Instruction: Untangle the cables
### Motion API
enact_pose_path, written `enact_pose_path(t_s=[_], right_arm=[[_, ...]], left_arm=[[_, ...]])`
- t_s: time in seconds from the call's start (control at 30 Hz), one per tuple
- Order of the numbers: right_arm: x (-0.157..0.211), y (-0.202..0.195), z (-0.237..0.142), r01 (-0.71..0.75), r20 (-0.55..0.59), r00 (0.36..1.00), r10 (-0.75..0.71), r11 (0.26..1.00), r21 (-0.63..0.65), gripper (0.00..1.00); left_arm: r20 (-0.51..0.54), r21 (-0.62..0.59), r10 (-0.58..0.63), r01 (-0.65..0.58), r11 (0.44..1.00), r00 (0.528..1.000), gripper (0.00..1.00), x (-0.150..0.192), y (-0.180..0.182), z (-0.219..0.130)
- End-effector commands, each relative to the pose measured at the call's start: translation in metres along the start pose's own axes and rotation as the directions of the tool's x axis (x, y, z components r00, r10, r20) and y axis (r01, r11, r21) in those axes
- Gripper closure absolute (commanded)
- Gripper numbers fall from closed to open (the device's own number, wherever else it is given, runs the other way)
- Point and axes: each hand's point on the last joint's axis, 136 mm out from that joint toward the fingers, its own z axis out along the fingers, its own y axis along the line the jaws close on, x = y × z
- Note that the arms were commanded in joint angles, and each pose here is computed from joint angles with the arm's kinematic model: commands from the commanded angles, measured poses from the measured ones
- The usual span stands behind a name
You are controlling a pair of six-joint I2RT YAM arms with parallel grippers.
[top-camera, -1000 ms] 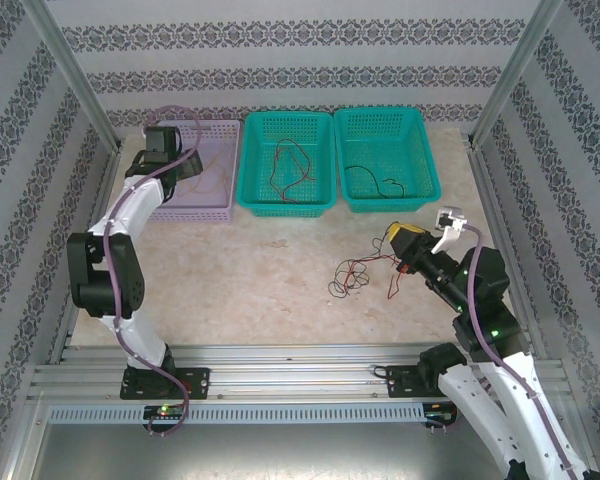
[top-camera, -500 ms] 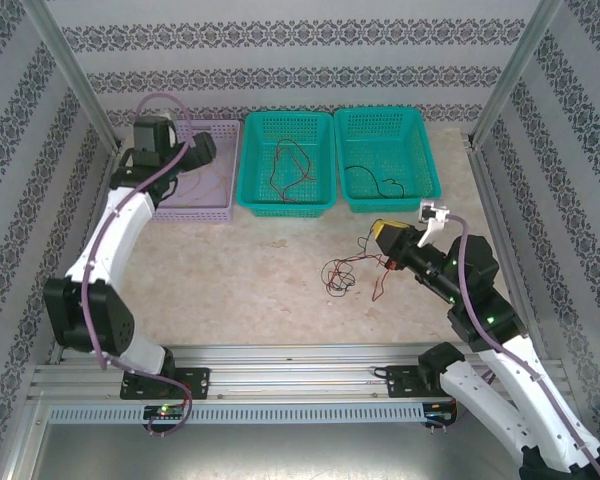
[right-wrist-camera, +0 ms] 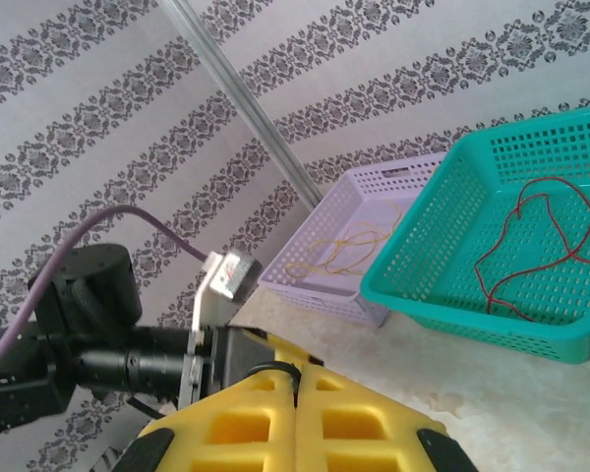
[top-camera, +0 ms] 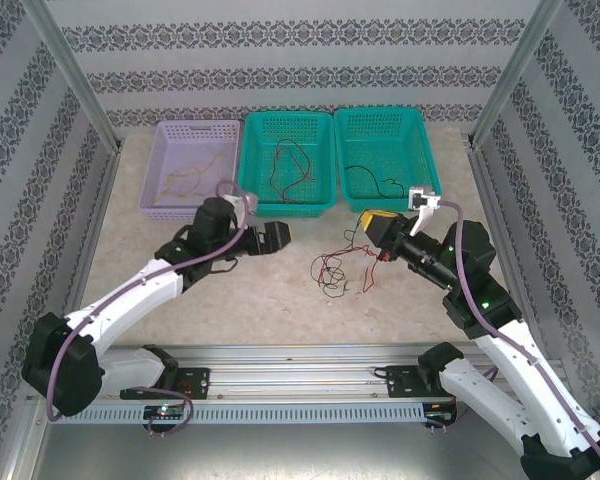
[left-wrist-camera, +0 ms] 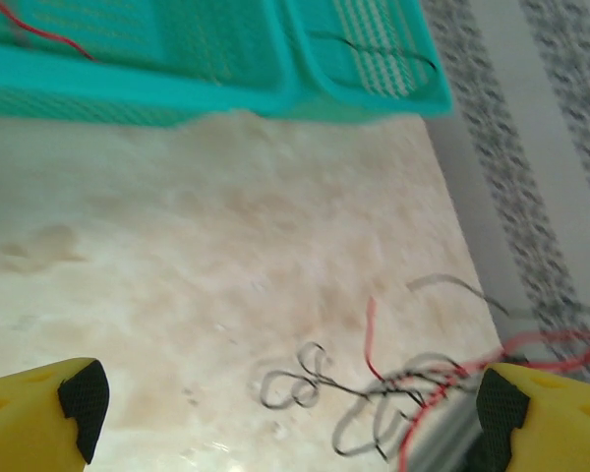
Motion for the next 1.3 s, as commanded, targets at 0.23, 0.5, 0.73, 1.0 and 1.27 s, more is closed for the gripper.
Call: enact_pose_path(t_s=[0.23,0.5,0.73,1.0,1.27], right_arm=[[-0.011,0.038,-0.003,0.013,0.012,1.0,-0.012,0.988,-0.151,1.0],[0.0,0.041,-0.002,0.008,-0.016,1.0,-0.011,0.986,-0.169,1.0],[0.003,0.044,0.0,0.009,-0.023,1.0,-0.013,0.983,-0.183,1.0],[0.006,0.043,-0.002,0.016,-0.02,1.0,-0.02,0.983,-0.183,1.0],[0.008,0.035,-0.002,0.021,-0.016,1.0,-0.023,0.988,-0.15,1.0]], left_arm=[[-0.001,0.318,0.135,-0.127,0.939,0.991,0.06,0.019,-0.074,0.027],[-0.047,0.403,0.177,-0.143,0.904,0.983,0.1,0.047,-0.091,0.047],[-0.058,0.398,0.229,-0.187,0.898,0.972,0.21,0.057,-0.096,0.052],[-0.07,0.408,0.232,-0.184,0.894,0.97,0.35,0.064,-0.094,0.054],[-0.043,0.431,0.237,-0.196,0.881,0.97,0.31,0.059,-0.103,0.046]])
